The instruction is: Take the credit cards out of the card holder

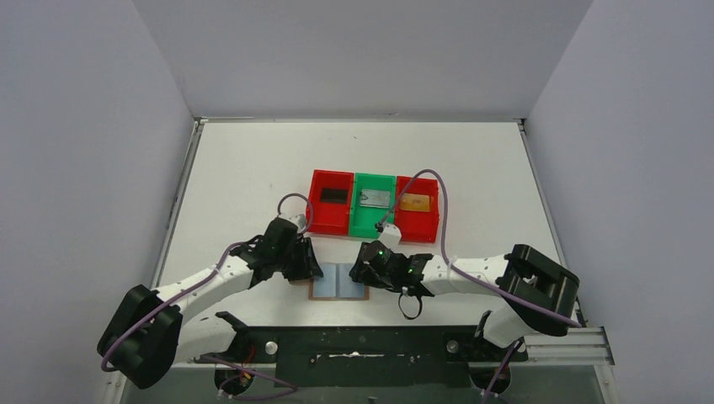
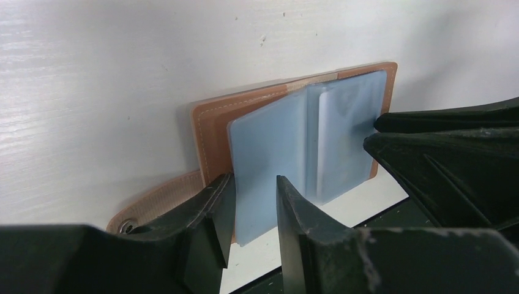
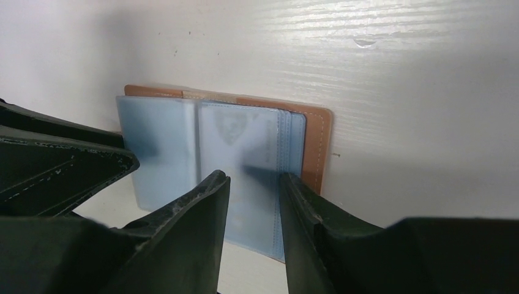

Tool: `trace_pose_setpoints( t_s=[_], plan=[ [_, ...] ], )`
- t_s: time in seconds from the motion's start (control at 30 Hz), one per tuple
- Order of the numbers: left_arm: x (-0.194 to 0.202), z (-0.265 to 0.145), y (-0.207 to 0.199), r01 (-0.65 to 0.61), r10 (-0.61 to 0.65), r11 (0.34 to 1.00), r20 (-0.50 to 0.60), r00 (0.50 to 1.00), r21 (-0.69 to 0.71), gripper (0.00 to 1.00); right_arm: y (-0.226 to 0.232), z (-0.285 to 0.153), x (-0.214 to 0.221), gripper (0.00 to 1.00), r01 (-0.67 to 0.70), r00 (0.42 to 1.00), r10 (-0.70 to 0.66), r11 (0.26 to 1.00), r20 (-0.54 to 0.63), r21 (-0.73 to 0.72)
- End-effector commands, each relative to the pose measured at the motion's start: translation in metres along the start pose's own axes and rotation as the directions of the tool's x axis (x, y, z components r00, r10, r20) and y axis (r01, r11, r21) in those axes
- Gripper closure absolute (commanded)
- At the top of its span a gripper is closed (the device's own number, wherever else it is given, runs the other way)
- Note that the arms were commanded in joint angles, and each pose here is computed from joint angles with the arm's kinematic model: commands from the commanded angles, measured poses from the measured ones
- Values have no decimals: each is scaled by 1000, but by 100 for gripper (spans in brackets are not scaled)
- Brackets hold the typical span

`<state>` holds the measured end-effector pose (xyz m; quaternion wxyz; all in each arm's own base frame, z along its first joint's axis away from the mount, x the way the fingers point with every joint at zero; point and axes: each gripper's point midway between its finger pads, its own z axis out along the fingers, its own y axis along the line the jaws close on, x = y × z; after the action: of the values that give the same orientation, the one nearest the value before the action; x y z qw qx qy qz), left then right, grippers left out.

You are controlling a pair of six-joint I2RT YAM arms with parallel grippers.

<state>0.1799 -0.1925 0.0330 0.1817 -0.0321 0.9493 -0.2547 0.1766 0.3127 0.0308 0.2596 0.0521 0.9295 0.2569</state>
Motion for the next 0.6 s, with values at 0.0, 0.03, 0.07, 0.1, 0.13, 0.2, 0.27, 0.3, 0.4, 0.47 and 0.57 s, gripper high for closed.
trace_pose_setpoints(
  t_s=[0.0, 0.03, 0.07, 0.1, 0.13, 0.2, 0.27, 0.3, 0.4, 0.47, 0.57],
  plan=[
    [-7, 1, -13, -14, 12, 999, 31, 999, 48, 73, 26, 1, -13, 65, 23, 999, -21, 999, 36, -48],
    [-6, 1, -14, -13, 12, 998, 28, 1000, 55, 74, 26, 2, -13, 65, 25, 999, -24, 999, 32, -40],
    [-5, 2, -15, -12, 11, 998, 25, 1000, 61, 76, 25, 2, -12, 65, 29, 999, -28, 999, 28, -31],
    [-4, 2, -16, -11, 9, 998, 23, 1000, 67, 77, 26, 3, -13, 65, 32, 999, -31, 999, 27, -27],
    [-2, 3, -17, -11, 10, 997, 21, 1000, 72, 78, 26, 3, -13, 65, 33, 999, -33, 999, 27, -26],
    [0, 4, -16, -8, 7, 997, 15, 1000, 75, 80, 28, 4, -11, 65, 31, 999, -30, 999, 19, -38],
    [2, 5, -16, -6, 5, 997, 10, 1000, 75, 81, 32, 3, -13, 65, 29, 999, -27, 998, 25, -55],
    [3, 5, -15, -4, 3, 997, 8, 1000, 73, 81, 36, 2, -13, 65, 28, 999, -26, 997, 25, -71],
    [4, 6, -15, -4, 3, 997, 9, 1000, 77, 82, 51, 0, -14, 64, 17, 1000, -16, 988, 11, -154],
    [5, 7, -15, -2, 1, 997, 12, 1000, 77, 82, 60, 0, -14, 64, 11, 1000, -12, 981, -2, -193],
    [5, 7, -15, 4, -5, 997, 13, 1000, 81, 83, 69, 1, -13, 64, 13, 1000, -16, 975, -15, -223]
  ],
)
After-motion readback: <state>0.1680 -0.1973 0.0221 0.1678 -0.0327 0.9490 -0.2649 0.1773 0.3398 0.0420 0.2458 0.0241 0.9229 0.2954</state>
